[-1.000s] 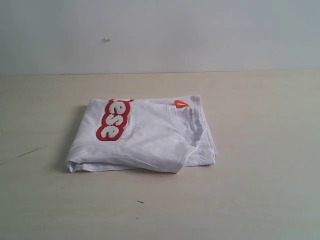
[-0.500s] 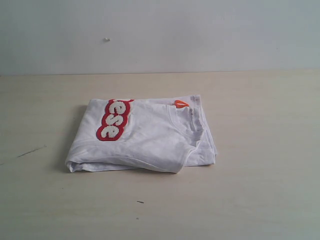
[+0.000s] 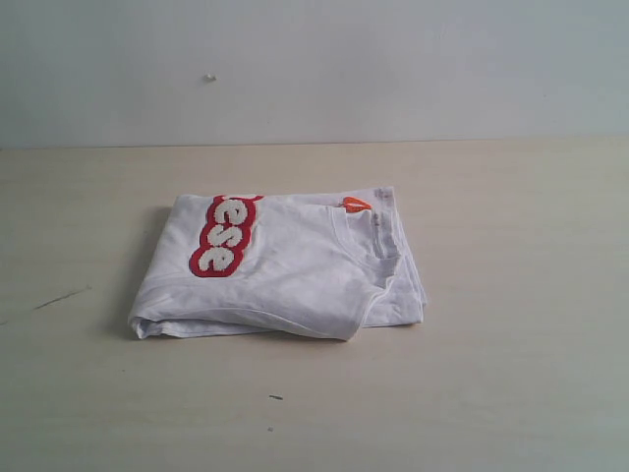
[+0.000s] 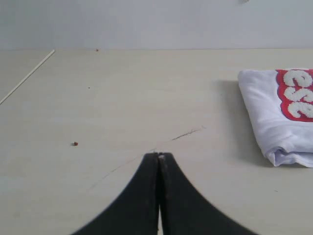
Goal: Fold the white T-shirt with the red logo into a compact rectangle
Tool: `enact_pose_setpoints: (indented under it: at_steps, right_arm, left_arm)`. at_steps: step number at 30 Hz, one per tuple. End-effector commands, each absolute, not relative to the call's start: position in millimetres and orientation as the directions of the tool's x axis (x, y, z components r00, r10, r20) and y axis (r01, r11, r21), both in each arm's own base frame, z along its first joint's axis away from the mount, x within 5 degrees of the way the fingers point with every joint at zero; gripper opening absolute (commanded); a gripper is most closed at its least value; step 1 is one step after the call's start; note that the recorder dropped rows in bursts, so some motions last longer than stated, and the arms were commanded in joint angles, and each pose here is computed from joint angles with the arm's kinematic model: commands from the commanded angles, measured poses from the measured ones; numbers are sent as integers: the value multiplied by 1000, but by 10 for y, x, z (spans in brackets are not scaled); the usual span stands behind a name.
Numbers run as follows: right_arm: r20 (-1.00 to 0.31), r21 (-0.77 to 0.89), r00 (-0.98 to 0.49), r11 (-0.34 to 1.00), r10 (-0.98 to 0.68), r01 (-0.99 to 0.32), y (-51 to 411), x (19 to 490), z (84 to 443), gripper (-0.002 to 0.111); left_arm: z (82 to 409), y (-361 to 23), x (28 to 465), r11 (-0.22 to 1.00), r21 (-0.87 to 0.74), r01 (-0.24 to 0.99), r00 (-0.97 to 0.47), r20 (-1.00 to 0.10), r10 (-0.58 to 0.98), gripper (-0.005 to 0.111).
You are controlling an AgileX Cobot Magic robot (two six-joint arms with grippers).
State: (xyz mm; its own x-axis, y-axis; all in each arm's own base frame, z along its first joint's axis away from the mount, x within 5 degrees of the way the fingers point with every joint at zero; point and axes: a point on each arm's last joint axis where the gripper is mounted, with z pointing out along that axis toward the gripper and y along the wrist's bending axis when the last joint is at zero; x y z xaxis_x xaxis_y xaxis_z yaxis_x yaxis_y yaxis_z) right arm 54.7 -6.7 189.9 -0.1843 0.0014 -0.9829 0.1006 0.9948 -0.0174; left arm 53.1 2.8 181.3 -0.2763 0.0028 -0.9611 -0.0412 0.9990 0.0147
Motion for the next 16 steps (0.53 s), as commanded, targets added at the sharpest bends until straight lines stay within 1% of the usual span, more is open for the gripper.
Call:
enact_pose_setpoints:
  at_steps: [1,16]
  right_arm:
    - [-984,-26,-180,994,-6,108,-72,546,1891,0]
    - [-984,-22,-179,994,-2,108,-71,546,1891,0]
  left_arm:
    - [1811,28,531,999,12,-43,-266,-964,0,0]
    - [1811,28,531,999,12,-43,-266,-964,0,0]
